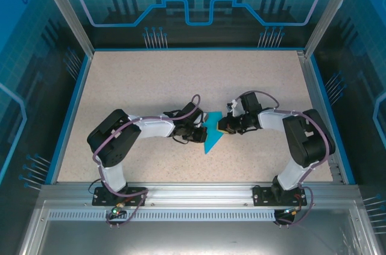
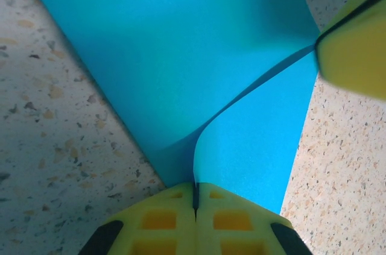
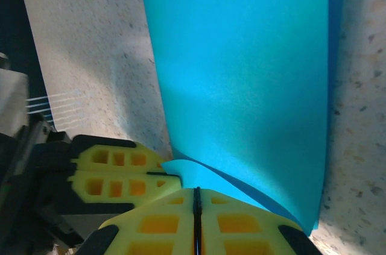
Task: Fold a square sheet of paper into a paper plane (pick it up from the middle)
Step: Third fold the triangle at the center of the table.
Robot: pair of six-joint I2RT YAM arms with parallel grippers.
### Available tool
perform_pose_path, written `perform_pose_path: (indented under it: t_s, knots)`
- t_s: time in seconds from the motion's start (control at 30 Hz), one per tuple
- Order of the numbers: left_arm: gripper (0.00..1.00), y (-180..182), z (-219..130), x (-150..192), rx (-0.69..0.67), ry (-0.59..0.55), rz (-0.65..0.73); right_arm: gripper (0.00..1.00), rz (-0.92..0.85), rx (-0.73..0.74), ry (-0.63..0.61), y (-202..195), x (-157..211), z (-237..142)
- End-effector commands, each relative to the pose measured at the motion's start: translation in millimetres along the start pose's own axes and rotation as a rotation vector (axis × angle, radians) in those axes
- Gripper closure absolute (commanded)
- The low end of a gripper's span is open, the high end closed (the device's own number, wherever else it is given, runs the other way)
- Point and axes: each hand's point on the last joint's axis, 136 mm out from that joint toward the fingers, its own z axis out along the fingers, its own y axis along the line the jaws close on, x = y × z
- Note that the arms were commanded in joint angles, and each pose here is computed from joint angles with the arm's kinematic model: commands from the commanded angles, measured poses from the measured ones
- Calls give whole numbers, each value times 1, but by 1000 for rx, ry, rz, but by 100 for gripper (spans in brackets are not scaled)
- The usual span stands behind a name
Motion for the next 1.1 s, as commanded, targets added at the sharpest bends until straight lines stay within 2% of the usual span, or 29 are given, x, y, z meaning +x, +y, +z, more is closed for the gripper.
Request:
perform_pose_path:
  t_s: [0.0,0.1,0.23,0.3,0.4,0.47,0.6,0.73,0.9,1.07]
  knots:
    - [95,18,4,20,-75,84,-15,91,-12,-4,53,-3,8,10]
    - [93,15,1,18,-73,77,-14,91,8,42,74,-19,13,16]
    - [83,11,-12,13,-75,40,-26,93,72,128,62,-43,18,20]
    - [73,10,-23,9,-89,17,-38,93,108,132,45,-49,22,22]
    - [65,8,-45,2,-111,-38,-74,93,171,150,6,-54,26,22]
    - [63,-3,-58,-3,-72,-68,-90,93,182,152,-16,-52,28,22]
    - [69,-39,-70,-11,87,-82,-120,93,190,197,-51,-52,30,17]
    - [77,-70,-51,-9,190,-12,-118,92,180,175,-62,-43,30,14]
    - [87,-69,-13,1,126,57,-151,92,164,157,-46,-35,28,13]
    - [90,-52,1,11,92,57,-222,92,162,159,-37,-35,28,15]
